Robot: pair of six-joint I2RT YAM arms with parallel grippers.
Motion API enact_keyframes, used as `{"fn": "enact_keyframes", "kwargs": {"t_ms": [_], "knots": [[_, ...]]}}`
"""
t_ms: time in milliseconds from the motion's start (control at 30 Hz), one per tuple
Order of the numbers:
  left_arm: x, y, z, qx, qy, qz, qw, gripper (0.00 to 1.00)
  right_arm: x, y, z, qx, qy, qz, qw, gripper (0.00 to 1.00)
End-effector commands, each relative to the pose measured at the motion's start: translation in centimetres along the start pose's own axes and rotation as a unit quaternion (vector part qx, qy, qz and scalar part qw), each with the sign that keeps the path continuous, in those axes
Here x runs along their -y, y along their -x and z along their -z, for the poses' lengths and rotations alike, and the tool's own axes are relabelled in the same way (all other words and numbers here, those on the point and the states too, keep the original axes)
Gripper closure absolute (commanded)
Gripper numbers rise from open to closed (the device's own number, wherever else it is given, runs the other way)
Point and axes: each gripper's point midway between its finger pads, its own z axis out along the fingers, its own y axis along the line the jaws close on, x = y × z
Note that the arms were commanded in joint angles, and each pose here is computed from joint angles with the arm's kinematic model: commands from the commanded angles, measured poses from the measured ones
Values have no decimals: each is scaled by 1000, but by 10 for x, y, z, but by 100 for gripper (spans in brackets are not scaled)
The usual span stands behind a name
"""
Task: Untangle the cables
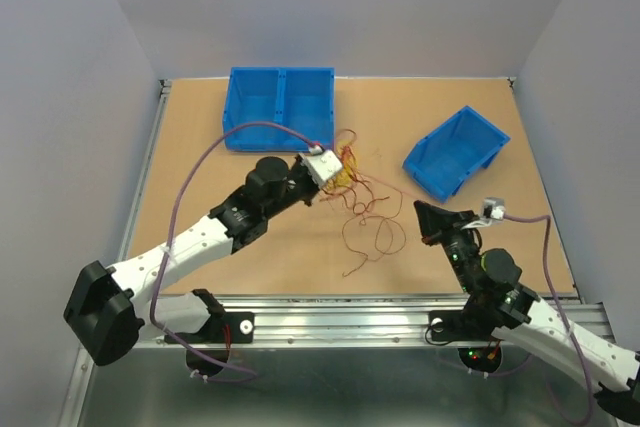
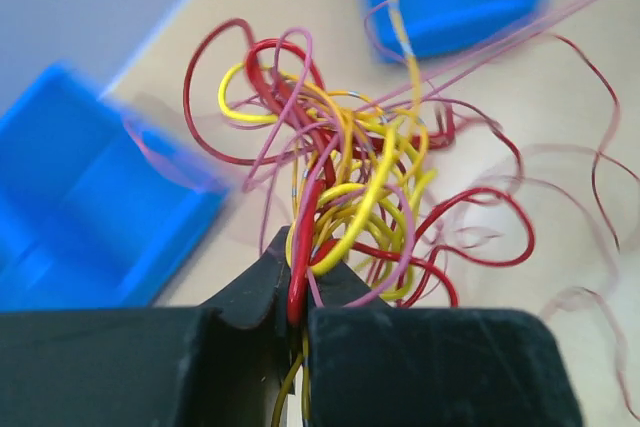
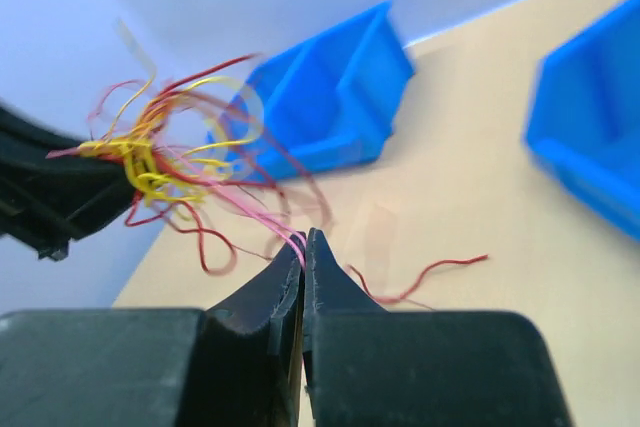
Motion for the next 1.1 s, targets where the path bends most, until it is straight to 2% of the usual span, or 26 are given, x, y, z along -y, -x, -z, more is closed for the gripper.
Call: {"fn": "enact_keyframes", "kwargs": {"t_ms": [0,33,67,100,167,200,233,300,333,367,400,433,467,533,567,600,633,767,867,933,967,1067], "knots": [[-129,32,58,69,297,90,948,100,79,36,28,73,-210,-7,975,100],[-144,31,69,73,328,104,936,100,88,41,34,85,-233,-18,969,99],[-160,32,83,83,354,112,925,100,97,57,44,126,-263,-60,955,99],[-166,33,89,92,364,123,919,100,106,55,50,123,-283,-49,950,99],[-155,41,86,114,320,117,933,100,106,56,50,123,-286,-52,949,99],[-142,44,79,123,278,104,947,100,103,52,47,112,-281,-51,952,99],[-112,50,64,135,187,78,970,100,95,51,43,103,-266,-56,957,99],[-87,53,54,140,112,64,982,100,82,46,33,77,-238,-42,967,99],[-61,57,48,146,38,49,987,100,75,41,29,54,-215,-1,975,90],[-45,52,41,131,-8,37,991,100,51,30,19,26,-150,2,988,79],[-35,50,38,125,-43,29,991,100,45,15,18,-5,-120,28,992,60],[-9,55,33,127,-107,18,986,100,12,11,12,-15,-26,36,999,27],[7,44,30,104,-144,1,984,100,-3,4,11,-24,23,45,998,19],[47,41,28,90,-211,-26,973,100,-35,-3,13,-19,121,49,991,11],[61,31,25,72,-232,-42,969,100,-57,-11,21,-35,189,57,980,10],[70,29,25,69,-246,-49,965,100,-69,-7,23,-28,219,53,974,10],[84,23,24,59,-267,-52,961,100,-77,-17,25,-48,244,61,967,10],[101,13,22,43,-302,-66,950,100,-85,-33,16,-72,259,80,960,10],[118,7,27,29,-347,-68,935,100,-92,-53,15,-105,287,98,947,10],[120,7,27,26,-352,-70,933,100,-100,-59,15,-116,310,102,938,11],[119,7,26,25,-348,-70,935,100,-111,-62,19,-127,339,103,926,12],[119,7,27,26,-347,-71,935,100,-115,-78,16,-160,349,107,917,21]]}}
